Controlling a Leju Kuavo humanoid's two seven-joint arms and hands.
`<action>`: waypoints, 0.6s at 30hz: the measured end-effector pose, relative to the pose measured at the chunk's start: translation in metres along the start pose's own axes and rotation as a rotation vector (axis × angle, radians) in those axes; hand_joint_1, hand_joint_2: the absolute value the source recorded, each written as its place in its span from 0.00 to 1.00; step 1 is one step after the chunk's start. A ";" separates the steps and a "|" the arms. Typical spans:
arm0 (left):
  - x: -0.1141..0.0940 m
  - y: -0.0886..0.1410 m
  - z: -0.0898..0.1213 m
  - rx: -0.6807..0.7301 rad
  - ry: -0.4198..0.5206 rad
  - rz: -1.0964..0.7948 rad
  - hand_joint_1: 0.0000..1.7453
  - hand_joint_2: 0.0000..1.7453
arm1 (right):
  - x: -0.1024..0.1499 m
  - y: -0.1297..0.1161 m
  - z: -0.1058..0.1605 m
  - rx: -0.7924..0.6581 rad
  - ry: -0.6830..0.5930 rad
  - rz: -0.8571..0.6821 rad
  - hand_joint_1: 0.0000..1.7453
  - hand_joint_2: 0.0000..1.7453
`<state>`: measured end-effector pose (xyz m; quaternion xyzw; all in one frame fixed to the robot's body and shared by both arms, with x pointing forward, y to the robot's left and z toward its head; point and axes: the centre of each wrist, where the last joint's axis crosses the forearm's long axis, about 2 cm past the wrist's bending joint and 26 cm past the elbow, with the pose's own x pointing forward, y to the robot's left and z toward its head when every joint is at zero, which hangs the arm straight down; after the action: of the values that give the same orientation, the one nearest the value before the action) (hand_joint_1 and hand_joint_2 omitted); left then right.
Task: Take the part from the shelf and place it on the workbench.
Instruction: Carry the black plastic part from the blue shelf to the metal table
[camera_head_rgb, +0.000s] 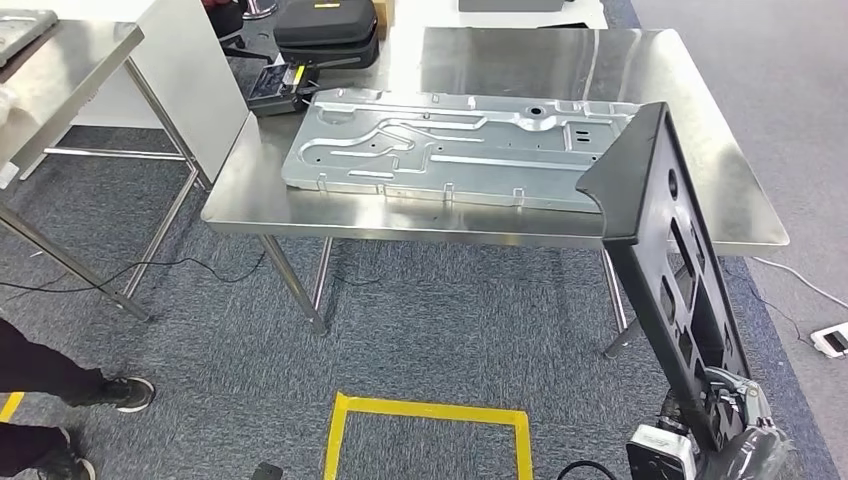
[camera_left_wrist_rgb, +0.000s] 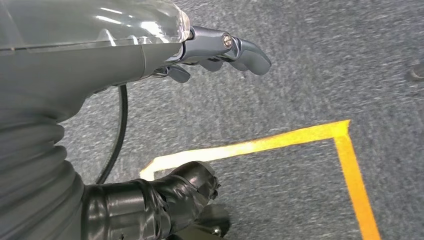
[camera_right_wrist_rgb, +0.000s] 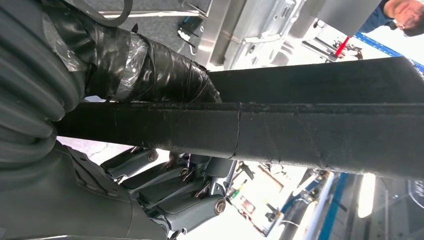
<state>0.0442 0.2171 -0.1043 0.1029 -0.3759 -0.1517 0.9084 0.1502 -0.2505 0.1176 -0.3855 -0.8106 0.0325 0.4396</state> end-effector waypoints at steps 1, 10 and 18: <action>0.000 0.000 0.000 -0.001 0.000 -0.001 0.00 1.00 | 0.000 0.000 -0.001 0.001 -0.006 0.001 1.00 1.00; 0.001 0.002 -0.001 -0.010 -0.009 -0.009 0.00 1.00 | 0.005 0.000 -0.015 -0.007 -0.094 0.009 1.00 1.00; 0.001 0.001 -0.002 -0.018 -0.012 -0.014 0.00 1.00 | 0.007 -0.001 -0.024 -0.007 -0.155 0.025 1.00 1.00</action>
<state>0.0465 0.2178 -0.1042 0.0965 -0.3795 -0.1618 0.9058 0.1652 -0.2534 0.1370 -0.3936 -0.8374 0.0649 0.3737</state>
